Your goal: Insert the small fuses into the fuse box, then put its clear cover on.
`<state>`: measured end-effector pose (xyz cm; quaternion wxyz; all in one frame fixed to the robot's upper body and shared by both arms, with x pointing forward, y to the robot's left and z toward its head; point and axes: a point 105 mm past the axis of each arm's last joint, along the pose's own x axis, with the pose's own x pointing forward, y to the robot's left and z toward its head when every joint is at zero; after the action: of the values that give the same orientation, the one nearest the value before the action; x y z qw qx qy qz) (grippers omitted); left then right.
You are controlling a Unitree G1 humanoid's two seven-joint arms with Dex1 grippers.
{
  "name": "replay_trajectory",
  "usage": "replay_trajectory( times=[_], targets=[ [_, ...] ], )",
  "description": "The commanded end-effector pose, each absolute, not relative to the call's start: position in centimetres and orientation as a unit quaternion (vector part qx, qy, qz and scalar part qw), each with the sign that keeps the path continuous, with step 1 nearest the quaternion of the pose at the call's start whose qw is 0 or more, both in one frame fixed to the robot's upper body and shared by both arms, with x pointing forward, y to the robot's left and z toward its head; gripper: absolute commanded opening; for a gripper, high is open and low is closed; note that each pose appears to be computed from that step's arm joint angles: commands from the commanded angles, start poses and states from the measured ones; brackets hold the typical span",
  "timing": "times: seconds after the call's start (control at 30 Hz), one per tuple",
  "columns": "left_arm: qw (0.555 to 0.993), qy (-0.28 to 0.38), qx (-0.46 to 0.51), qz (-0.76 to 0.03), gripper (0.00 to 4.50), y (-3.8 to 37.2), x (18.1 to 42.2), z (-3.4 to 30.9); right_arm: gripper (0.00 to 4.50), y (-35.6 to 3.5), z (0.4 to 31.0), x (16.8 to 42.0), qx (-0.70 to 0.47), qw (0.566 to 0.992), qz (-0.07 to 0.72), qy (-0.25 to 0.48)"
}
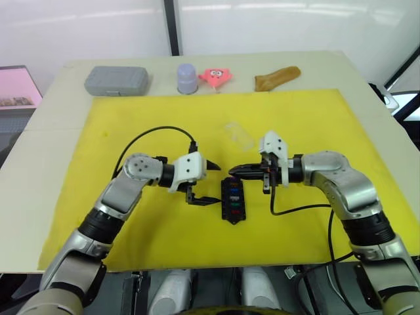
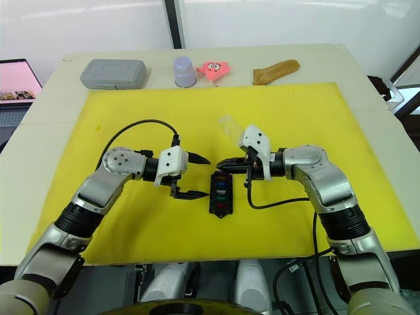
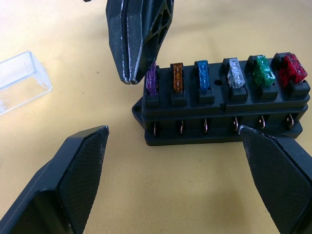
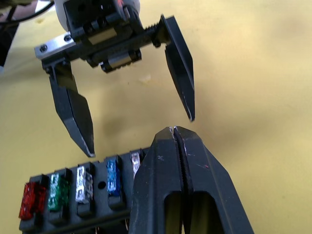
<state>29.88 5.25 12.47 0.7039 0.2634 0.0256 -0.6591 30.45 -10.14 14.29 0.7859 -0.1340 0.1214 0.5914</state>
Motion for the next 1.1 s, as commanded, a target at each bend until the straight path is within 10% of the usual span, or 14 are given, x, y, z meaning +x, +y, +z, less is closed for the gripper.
replay_trajectory(
  times=[0.03, 0.47, 0.77, 0.87, 1.1],
  targets=[
    [0.705, 0.007, 0.269, -0.656, 4.50, 5.3, 29.9, 13.5, 0.04, -10.2, 14.3, 30.5, -0.158, 0.784, 0.589, 0.119],
    [0.702, 0.004, 0.271, -0.658, 4.50, 5.0, 29.8, 13.6, 0.04, -10.5, 13.4, 29.9, -0.178, 0.779, 0.586, 0.134],
    [0.759, -0.026, 0.170, -0.628, 4.50, 6.5, 29.0, 15.5, 0.04, -13.1, 19.3, 31.4, -0.145, 0.857, 0.493, 0.031],
    [0.785, -0.002, 0.120, -0.608, 4.50, 9.0, 28.3, 15.8, 0.85, -16.2, 20.6, 30.2, -0.139, 0.881, 0.452, 0.036],
    [0.856, 0.069, 0.086, -0.504, 4.50, 17.1, 27.3, 15.4, 4.37, -24.6, 20.1, 26.5, -0.168, 0.922, 0.331, 0.108]
  ],
)
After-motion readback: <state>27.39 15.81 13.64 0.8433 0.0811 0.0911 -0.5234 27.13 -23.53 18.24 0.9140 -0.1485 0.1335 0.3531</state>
